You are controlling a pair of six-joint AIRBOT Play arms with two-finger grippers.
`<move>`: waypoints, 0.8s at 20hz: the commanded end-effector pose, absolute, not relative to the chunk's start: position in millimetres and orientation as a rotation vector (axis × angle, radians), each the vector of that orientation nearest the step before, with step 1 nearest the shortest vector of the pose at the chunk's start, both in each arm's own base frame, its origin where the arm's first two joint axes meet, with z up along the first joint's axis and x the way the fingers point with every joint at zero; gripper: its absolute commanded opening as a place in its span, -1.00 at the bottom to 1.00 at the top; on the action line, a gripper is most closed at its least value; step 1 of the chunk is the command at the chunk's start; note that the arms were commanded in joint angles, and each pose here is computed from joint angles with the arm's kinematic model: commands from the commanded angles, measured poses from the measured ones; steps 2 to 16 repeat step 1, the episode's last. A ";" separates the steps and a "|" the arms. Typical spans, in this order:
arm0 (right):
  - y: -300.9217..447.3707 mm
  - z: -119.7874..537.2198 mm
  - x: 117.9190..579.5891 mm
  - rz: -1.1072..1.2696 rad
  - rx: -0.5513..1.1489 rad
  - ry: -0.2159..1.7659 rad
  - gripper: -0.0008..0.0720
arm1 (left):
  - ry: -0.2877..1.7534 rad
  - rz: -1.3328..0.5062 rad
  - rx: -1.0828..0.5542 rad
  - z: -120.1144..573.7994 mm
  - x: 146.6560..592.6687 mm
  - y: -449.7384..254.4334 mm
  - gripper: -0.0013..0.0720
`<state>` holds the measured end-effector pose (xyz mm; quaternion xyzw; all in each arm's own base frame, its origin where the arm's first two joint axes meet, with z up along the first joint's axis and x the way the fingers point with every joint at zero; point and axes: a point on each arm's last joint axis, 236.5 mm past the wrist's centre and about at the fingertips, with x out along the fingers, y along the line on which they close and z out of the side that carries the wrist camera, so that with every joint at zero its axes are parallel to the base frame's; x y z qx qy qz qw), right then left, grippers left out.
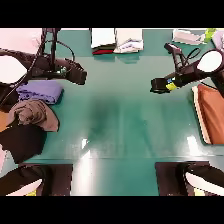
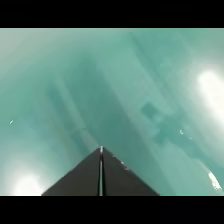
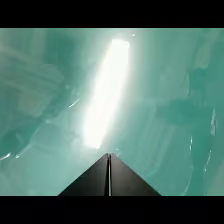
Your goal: Fold the shirts.
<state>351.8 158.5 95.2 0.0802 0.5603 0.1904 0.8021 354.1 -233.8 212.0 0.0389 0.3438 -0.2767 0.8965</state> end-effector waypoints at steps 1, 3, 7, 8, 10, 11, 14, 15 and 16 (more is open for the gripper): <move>163.5 94.8 351.1 0.420 0.166 1.200 -0.92 | 0.710 -0.573 0.081 212.3 354.6 -233.9 -0.88; 163.5 94.8 351.1 0.420 0.166 1.200 -0.92 | 0.710 -0.573 0.081 212.3 354.6 -233.9 -0.88; 163.5 94.8 351.1 0.420 0.166 1.200 -0.92 | 0.710 -0.573 0.081 212.3 354.6 -233.9 -0.88; 163.5 94.8 351.1 0.420 0.166 1.200 -0.92 | 0.710 -0.573 0.081 212.3 354.6 -233.9 -0.88; 163.5 94.8 351.1 0.420 0.166 1.200 -0.92 | 0.710 -0.573 0.081 212.3 354.6 -233.9 -0.88; 163.5 94.8 351.1 0.420 0.166 1.200 -0.92 | 0.710 -0.573 0.081 212.3 354.6 -233.9 -0.88; 163.5 94.8 351.1 0.420 0.166 1.200 -0.92 | 0.710 -0.573 0.081 212.3 354.6 -233.9 -0.88; 163.5 94.8 351.1 0.420 0.166 1.200 -0.92 | 0.710 -0.573 0.081 212.3 354.6 -233.9 -0.88; 163.5 94.8 351.1 0.420 0.166 1.200 -0.92 | 0.710 -0.573 0.081 212.3 354.6 -233.9 -0.88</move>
